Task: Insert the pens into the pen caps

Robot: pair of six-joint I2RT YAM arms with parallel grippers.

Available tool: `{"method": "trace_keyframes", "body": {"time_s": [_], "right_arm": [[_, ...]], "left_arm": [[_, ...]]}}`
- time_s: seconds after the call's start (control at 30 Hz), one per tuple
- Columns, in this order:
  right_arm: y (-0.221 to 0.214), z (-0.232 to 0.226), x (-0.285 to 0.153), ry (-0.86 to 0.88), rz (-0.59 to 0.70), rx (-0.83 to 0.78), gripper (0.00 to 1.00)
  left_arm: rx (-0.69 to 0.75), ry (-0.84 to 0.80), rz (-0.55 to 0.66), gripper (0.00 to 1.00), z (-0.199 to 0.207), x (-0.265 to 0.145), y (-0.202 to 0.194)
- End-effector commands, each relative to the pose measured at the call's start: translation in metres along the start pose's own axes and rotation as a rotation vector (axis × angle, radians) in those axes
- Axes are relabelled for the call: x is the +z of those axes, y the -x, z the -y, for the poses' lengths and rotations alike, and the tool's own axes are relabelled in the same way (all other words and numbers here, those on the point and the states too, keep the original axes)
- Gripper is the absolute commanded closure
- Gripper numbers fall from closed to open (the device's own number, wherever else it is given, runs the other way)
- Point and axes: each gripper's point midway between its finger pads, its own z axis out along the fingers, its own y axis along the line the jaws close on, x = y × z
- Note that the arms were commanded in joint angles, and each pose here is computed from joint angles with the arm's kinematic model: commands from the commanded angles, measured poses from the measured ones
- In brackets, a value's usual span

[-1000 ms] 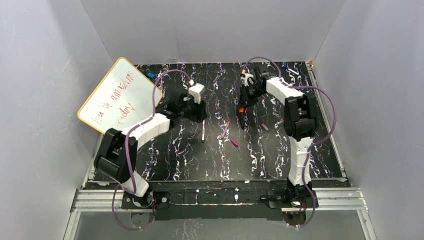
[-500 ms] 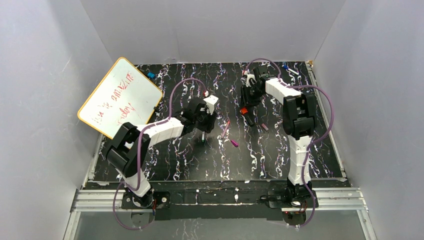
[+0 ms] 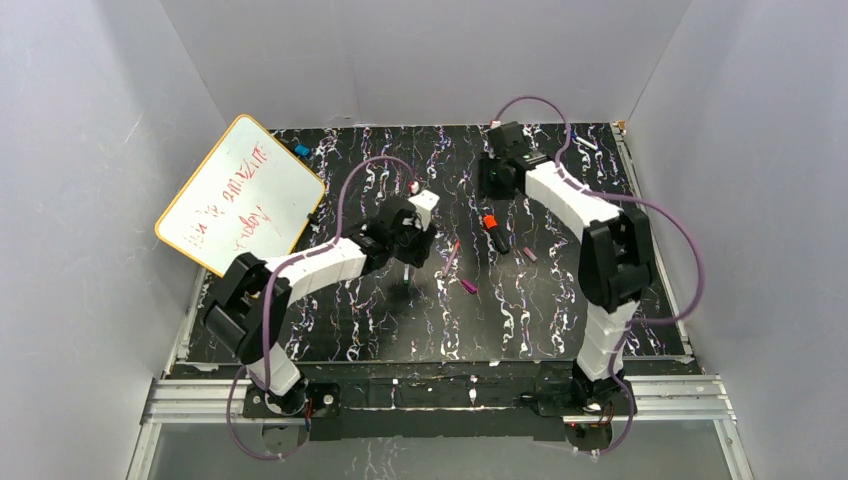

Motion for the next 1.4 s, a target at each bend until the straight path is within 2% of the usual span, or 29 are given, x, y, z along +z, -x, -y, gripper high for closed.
{"method": "trace_keyframes", "body": {"time_s": [0.0,0.03,0.17,0.3,0.37,0.47,0.6,1.0,1.17,1.2,1.33,1.37], "right_arm": [[0.014,-0.063,-0.066,-0.073,0.166,0.268,0.35],[0.005,-0.072,-0.067,-0.068,0.14,0.311,0.19],[-0.033,-0.085,-0.06,-0.167,0.045,0.461,0.16],[-0.063,-0.07,-0.047,-0.342,-0.018,0.574,0.21],[-0.072,-0.065,-0.042,-0.385,-0.042,0.587,0.28],[-0.079,-0.066,-0.03,-0.393,-0.068,0.589,0.35],[-0.087,-0.077,-0.009,-0.366,-0.114,0.588,0.37],[-0.113,-0.095,0.026,-0.353,-0.206,0.546,0.5],[-0.124,-0.093,0.029,-0.356,-0.223,0.541,0.64],[-0.125,-0.092,0.03,-0.356,-0.225,0.539,0.68],[-0.125,-0.095,0.031,-0.334,-0.232,0.523,0.99],[-0.122,-0.1,0.031,-0.307,-0.233,0.513,0.99]], "left_arm": [[-0.056,0.07,0.095,0.53,-0.039,-0.04,0.033],[-0.081,0.044,0.102,0.53,-0.042,-0.046,0.034],[-0.128,0.054,0.122,0.53,-0.062,-0.068,0.033],[-0.135,0.069,0.138,0.52,-0.07,-0.087,0.031],[-0.139,0.069,0.151,0.52,-0.07,-0.096,0.03],[-0.142,0.066,0.159,0.51,-0.071,-0.104,0.027],[-0.133,0.06,0.158,0.5,-0.072,-0.11,0.026],[-0.121,0.072,0.142,0.49,-0.085,-0.117,0.018],[-0.132,0.053,0.154,0.47,-0.084,-0.117,0.021],[-0.133,0.051,0.156,0.46,-0.084,-0.116,0.022],[-0.133,0.014,0.16,0.43,-0.078,-0.113,0.023],[-0.133,-0.004,0.164,0.42,-0.075,-0.113,0.023]]}}
